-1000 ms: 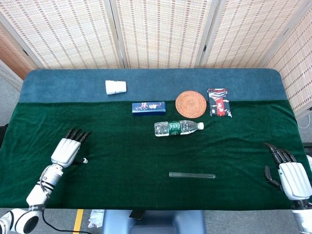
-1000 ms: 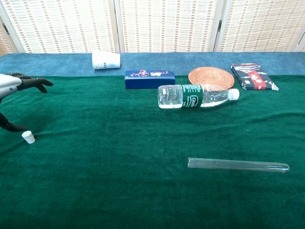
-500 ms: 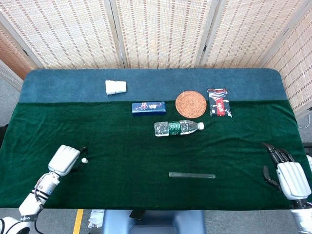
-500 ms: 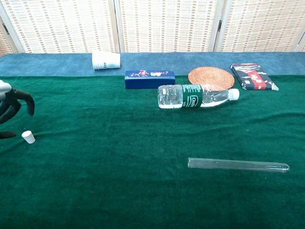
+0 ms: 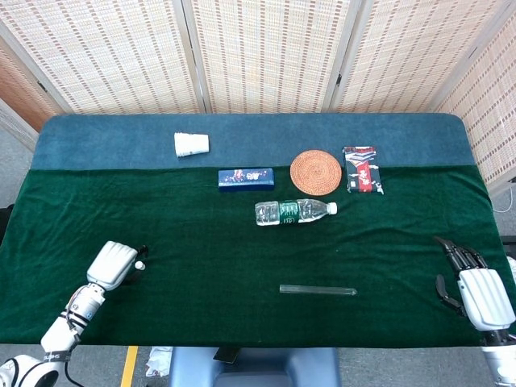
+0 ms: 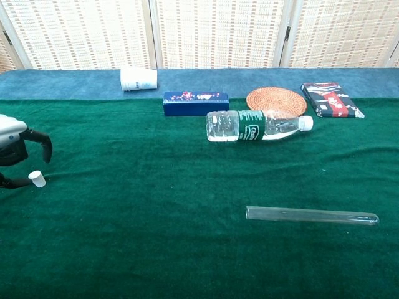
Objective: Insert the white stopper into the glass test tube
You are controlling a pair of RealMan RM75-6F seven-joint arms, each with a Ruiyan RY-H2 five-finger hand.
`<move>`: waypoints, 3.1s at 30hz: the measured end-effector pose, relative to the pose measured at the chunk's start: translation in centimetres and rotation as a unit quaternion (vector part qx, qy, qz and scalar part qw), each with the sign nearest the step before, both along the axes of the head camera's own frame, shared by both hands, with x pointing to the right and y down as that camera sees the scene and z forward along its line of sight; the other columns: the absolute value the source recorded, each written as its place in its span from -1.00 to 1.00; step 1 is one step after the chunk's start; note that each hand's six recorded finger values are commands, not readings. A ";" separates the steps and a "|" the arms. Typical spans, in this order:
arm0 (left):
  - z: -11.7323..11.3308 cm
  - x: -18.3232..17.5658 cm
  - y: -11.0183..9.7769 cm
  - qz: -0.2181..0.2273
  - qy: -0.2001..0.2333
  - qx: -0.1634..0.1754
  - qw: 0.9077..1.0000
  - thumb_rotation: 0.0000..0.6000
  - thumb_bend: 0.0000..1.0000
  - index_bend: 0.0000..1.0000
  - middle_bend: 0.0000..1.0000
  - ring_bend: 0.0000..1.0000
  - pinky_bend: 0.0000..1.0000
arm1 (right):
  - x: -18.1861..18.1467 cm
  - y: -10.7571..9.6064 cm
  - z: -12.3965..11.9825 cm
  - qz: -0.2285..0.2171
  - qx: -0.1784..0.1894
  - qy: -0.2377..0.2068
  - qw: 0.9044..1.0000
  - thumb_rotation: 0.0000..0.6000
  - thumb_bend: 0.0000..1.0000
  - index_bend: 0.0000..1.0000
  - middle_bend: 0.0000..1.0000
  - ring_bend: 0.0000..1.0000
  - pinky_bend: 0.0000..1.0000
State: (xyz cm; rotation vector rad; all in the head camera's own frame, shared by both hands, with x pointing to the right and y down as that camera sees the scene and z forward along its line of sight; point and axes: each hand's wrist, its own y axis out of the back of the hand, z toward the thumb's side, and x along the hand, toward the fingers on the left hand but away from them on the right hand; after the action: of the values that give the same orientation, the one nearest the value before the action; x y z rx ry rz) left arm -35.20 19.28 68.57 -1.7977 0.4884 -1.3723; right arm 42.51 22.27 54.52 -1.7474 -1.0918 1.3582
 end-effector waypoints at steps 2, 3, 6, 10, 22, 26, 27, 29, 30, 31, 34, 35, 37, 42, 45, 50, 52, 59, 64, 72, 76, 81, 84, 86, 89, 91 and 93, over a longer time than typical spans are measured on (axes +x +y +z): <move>0.2 0.0 0.1 0.001 -0.002 -0.003 1.000 1.00 -0.33 -0.06 0.96 0.74 0.59 | 0.0 0.0 0.0 0.000 0.001 0.000 1.000 1.00 0.32 -0.81 -0.60 -0.56 -0.65; 0.3 0.0 0.1 0.000 -0.003 -0.004 1.000 1.00 -0.33 -0.05 0.96 0.74 0.59 | 0.0 -0.1 -0.1 0.000 0.002 0.001 1.000 1.00 0.32 -0.81 -0.60 -0.56 -0.65; 0.5 -0.1 0.1 -0.002 -0.004 -0.009 1.000 1.00 -0.33 -0.05 0.96 0.74 0.59 | 0.0 -0.1 -0.1 0.001 0.001 0.001 1.000 1.00 0.32 -0.81 -0.60 -0.56 -0.65; 0.8 -0.4 0.2 -0.005 -0.007 -0.014 1.000 1.00 -0.33 -0.05 0.96 0.74 0.59 | 0.0 0.0 0.0 0.001 0.000 0.001 1.000 1.00 0.32 -0.81 -0.60 -0.56 -0.65; 1.2 -0.5 0.2 -0.008 -0.009 -0.022 1.000 1.00 -0.27 -0.03 0.96 0.74 0.59 | 0.0 0.0 0.0 0.003 -0.001 0.002 1.000 1.00 0.32 -0.81 -0.60 -0.56 -0.65; 1.3 -0.6 0.2 -0.009 -0.009 -0.026 1.000 1.00 -0.21 -0.02 0.96 0.74 0.59 | 0.0 0.0 0.0 0.003 -0.001 0.003 1.000 1.00 0.32 -0.81 -0.60 -0.56 -0.65; 1.3 -0.6 0.2 -0.009 -0.009 -0.026 1.000 1.00 -0.20 -0.02 0.96 0.74 0.59 | 0.0 0.0 0.0 0.003 -0.001 0.003 1.000 1.00 0.32 -0.81 -0.60 -0.56 -0.65; 1.4 -0.6 0.2 -0.009 -0.010 -0.027 1.000 1.00 -0.18 -0.02 0.96 0.74 0.59 | 0.0 0.0 0.1 0.003 -0.002 0.003 1.000 1.00 0.32 -0.81 -0.60 -0.56 -0.65; 1.4 -0.6 0.2 -0.009 -0.010 -0.028 1.000 1.00 -0.17 -0.02 0.96 0.74 0.59 | 0.0 0.0 0.1 0.003 -0.002 0.003 1.000 1.00 0.32 -0.81 -0.60 -0.56 -0.65; 1.4 -0.6 0.3 -0.009 -0.011 -0.029 0.999 1.00 -0.16 -0.02 0.96 0.74 0.59 | 0.0 0.0 0.1 0.003 -0.002 0.004 1.000 1.00 0.32 -0.81 -0.60 -0.56 -0.65; 1.4 -0.6 0.3 -0.009 -0.012 -0.030 0.999 1.00 -0.15 -0.02 0.96 0.74 0.59 | -0.1 -0.1 0.1 0.003 -0.002 0.004 1.000 1.00 0.32 -0.81 -0.60 -0.56 -0.65; 1.4 -0.6 0.3 -0.009 -0.012 -0.030 0.999 1.00 -0.16 -0.01 0.96 0.74 0.59 | -0.1 -0.1 0.1 0.003 -0.003 0.004 1.000 1.00 0.32 -0.81 -0.60 -0.56 -0.65; 1.4 -0.6 0.2 -0.009 -0.011 -0.029 0.999 1.00 -0.16 -0.01 0.96 0.74 0.59 | -0.1 -0.1 0.1 0.002 -0.003 0.004 1.000 1.00 0.32 -0.81 -0.60 -0.56 -0.65; 1.4 -0.6 0.1 -0.010 -0.012 -0.026 1.000 1.00 -0.14 0.03 0.96 0.74 0.59 | -0.1 -0.1 0.2 0.003 -0.004 0.005 1.000 1.00 0.32 -0.81 -0.60 -0.56 -0.65; 1.4 -0.7 0.0 -0.012 -0.012 -0.023 1.000 1.00 -0.13 0.07 0.96 0.74 0.59 | -0.1 -0.1 0.1 0.003 -0.003 0.005 1.000 1.00 0.32 -0.81 -0.60 -0.56 -0.65; 1.4 -0.7 0.0 -0.012 -0.009 -0.018 1.000 1.00 -0.10 0.13 0.96 0.74 0.59 | -0.3 0.0 0.1 0.000 -0.003 0.005 1.000 1.00 0.32 -0.81 -0.60 -0.56 -0.65; 1.5 -0.7 0.1 -0.012 -0.008 -0.018 1.000 1.00 -0.09 0.15 0.96 0.74 0.59 | -0.3 0.0 0.1 0.000 -0.004 0.005 1.000 1.00 0.32 -0.81 -0.60 -0.56 -0.65; 1.1 -0.6 0.0 -0.010 -0.005 -0.012 1.000 1.00 -0.08 0.23 0.96 0.75 0.59 | -0.6 0.1 0.1 -0.004 -0.004 0.004 1.000 1.00 0.32 -0.78 -0.57 -0.53 -0.65; 0.2 -0.5 -0.5 -0.009 0.000 0.010 1.000 1.00 -0.08 0.26 0.96 0.75 0.59 | -1.4 0.0 0.5 -0.025 -0.013 0.011 1.000 1.00 0.32 -0.74 -0.47 -0.41 -0.57; -2.2 -0.5 -1.4 -0.019 0.016 0.043 0.999 1.00 -0.08 0.26 0.96 0.75 0.59 | -5.1 -0.5 2.2 -0.084 -0.042 0.016 0.995 1.00 0.21 -0.53 0.17 0.43 0.30; -3.2 -0.4 -1.3 -0.017 0.021 0.053 0.998 1.00 -0.08 0.26 0.96 0.75 0.59 | -7.6 -0.9 3.5 -0.122 -0.064 0.019 0.990 1.00 0.05 -0.32 0.60 0.80 0.71; -3.7 -0.3 -0.7 -0.014 0.023 0.056 0.998 1.00 -0.08 0.26 0.96 0.75 0.59 | -11.1 -0.9 5.7 -0.153 -0.087 0.014 0.984 1.00 -0.03 -0.09 0.84 1.00 0.97; -3.5 -0.4 -0.5 -0.015 0.022 0.051 0.998 1.00 -0.08 0.26 0.96 0.75 0.59 | -12.4 -0.7 7.1 -0.158 -0.103 0.010 0.982 1.00 -0.03 -0.07 0.87 1.00 0.99; -3.3 -0.5 -0.3 -0.017 0.020 0.047 0.999 1.00 -0.08 0.26 0.96 0.75 0.59 | -13.0 -0.5 8.0 -0.162 -0.114 0.009 0.980 1.00 -0.03 -0.07 0.87 1.00 1.00; -3.1 -0.6 -0.1 -0.019 0.020 0.044 0.999 1.00 -0.08 0.26 0.96 0.75 0.59 | -14.1 -0.2 9.3 -0.167 -0.129 0.005 0.977 1.00 -0.03 -0.06 0.89 1.00 1.00; -3.0 -0.6 0.0 -0.019 0.019 0.043 0.999 1.00 -0.08 0.26 0.96 0.75 0.59 | -14.8 -0.1 9.9 -0.171 -0.133 0.002 0.976 1.00 -0.04 -0.03 0.90 1.00 1.00; -2.9 -0.7 0.1 -0.019 0.019 0.041 0.999 1.00 -0.08 0.26 0.96 0.75 0.59 | -15.3 0.1 10.4 -0.172 -0.137 -0.001 0.975 1.00 -0.07 0.00 0.91 1.00 1.00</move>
State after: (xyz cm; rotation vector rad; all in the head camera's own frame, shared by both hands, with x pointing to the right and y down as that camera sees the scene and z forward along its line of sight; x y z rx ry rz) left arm -35.86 19.40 65.68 -1.7586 0.5931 -1.3268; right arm 27.18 22.36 64.97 -2.0237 -0.5815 1.3306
